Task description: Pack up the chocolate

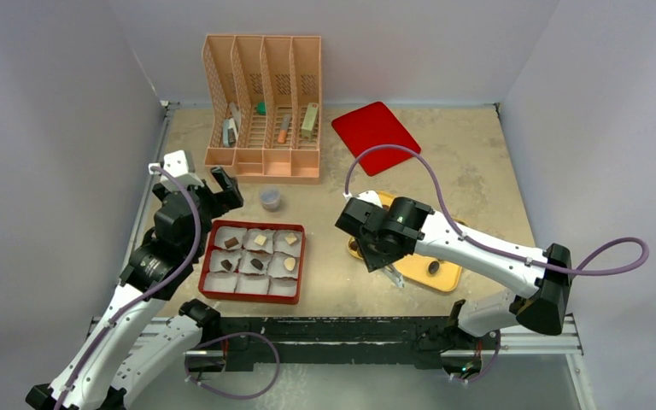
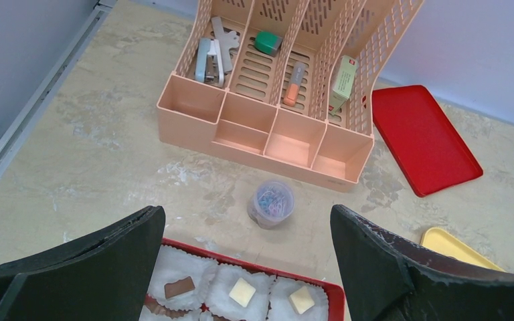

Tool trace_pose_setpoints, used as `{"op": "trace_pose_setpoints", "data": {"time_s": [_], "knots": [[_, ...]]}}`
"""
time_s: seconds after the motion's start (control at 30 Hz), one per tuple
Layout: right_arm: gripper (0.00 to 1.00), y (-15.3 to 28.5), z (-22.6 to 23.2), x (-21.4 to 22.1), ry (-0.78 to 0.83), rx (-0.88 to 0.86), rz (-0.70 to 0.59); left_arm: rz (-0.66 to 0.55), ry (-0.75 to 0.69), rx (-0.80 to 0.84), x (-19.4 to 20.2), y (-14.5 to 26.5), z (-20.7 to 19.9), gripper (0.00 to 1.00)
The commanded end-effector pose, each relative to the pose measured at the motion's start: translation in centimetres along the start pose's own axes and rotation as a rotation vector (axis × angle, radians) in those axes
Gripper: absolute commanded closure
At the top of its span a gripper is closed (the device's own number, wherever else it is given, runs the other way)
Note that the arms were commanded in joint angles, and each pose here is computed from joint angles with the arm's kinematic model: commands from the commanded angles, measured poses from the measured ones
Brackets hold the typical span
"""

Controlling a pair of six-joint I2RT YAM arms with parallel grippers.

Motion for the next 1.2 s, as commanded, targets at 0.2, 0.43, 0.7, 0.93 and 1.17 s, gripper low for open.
{"op": "trace_pose_setpoints", "data": {"time_s": [0.2,0.43,0.7,0.93,1.17], "knots": [[0.62,-0.7,-0.5,0.3,-0.02,-0.019,0.014,-0.035,0.01,0.031,-0.8,-0.1,-0.7,0.06],[0.61,-1.2,0.0,0.2,-0.012,-0.043,0.015,-0.029,0.01,0.031,-0.7,-0.2,-0.8,0.06],[0.6,-2.1,-0.2,0.8,-0.007,-0.021,0.05,-0.031,0.009,0.032,-0.7,-0.2,-0.8,0.06],[0.61,-2.6,0.0,1.0,-0.004,-0.032,0.063,-0.032,0.012,0.033,-0.8,-0.1,-0.8,0.06],[0.6,-2.5,0.6,0.9,0.001,-0.072,0.061,-0.032,0.013,0.032,-0.8,-0.1,-0.7,0.06]]}}
Point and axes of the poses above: each gripper's point midway between its finger pads, its own y axis back along the fingers, its own z axis along the line the jaws close on, x = y × z, the point moved 2 cm from there along y, back along the fingers, and after that the axes turned 12 degrees about y, right-handed, at the moved point
